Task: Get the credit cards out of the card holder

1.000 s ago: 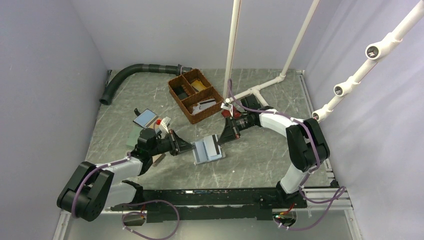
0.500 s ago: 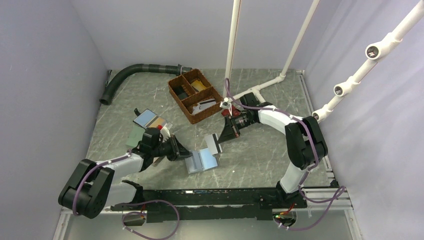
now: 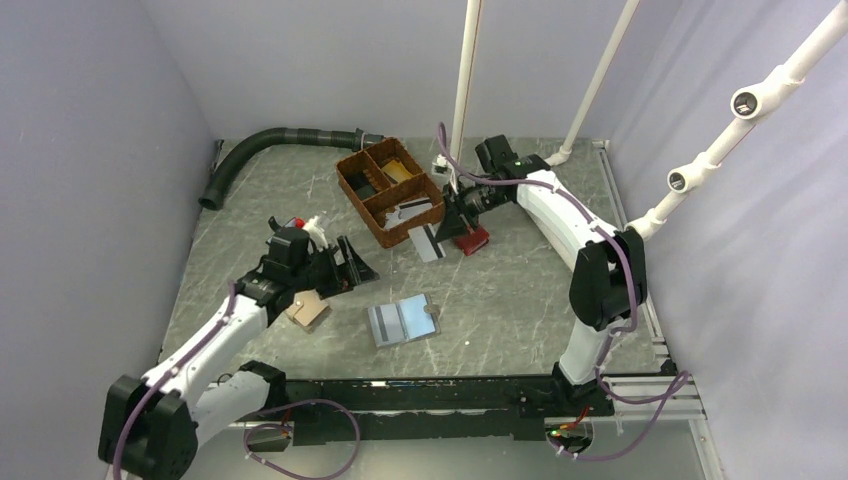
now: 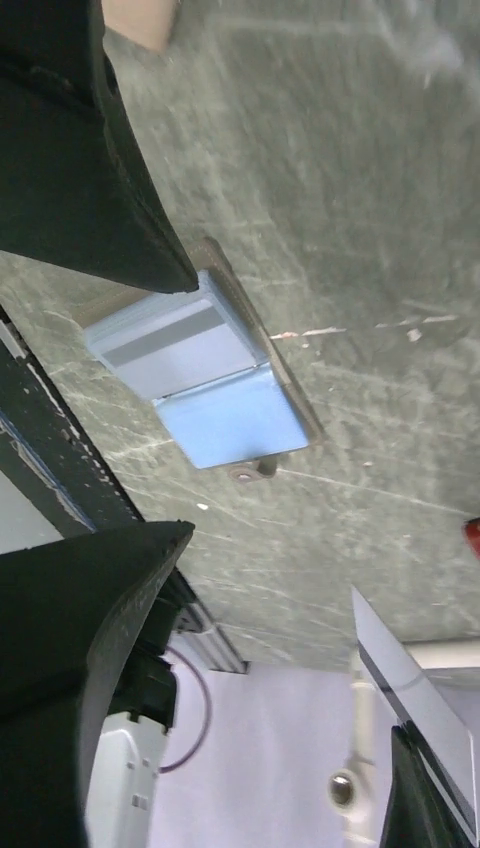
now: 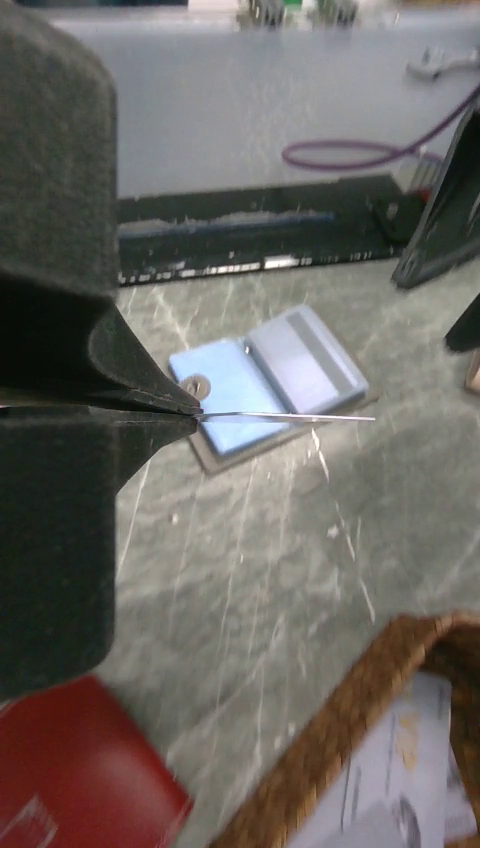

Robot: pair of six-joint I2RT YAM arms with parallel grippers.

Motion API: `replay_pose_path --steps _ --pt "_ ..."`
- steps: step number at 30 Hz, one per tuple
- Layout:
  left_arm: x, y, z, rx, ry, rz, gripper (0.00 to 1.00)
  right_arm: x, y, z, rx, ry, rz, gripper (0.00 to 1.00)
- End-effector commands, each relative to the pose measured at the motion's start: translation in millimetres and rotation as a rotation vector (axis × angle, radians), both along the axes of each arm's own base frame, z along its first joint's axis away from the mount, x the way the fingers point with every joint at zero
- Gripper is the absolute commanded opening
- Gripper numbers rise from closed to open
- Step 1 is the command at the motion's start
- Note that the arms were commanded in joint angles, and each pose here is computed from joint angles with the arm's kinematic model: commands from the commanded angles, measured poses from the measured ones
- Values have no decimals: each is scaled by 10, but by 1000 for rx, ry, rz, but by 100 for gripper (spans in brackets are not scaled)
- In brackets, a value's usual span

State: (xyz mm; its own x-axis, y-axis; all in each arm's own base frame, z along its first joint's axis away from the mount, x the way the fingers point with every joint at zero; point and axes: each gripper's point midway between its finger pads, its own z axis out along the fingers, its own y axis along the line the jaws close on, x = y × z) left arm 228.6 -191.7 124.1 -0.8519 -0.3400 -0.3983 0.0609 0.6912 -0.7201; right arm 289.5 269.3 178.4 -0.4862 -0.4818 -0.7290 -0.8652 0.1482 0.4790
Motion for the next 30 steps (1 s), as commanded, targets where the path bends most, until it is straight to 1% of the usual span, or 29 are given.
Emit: replay_pose_path --steps 1,2,6,8,14,22,30 --pt "5 343 129 140 -40 122 96 223 -72 93 -120 -159 19 0" --pt "10 374 177 140 -58 140 99 293 -67 136 -135 -192 17 0" --pt "-10 436 296 130 -97 172 100 617 2 355 -180 -341 0 0" --pt "-42 455 309 133 -91 176 99 761 80 480 -200 -428 -4 0" --pt "-141 514 320 150 -72 184 99 1090 291 570 -298 -633 -24 0" --pt "-256 619 354 156 -79 227 99 1450 502 585 -399 -846 -33 0" --pt "-328 659 364 150 -80 245 99 1688 524 346 -499 -951 -20 0"
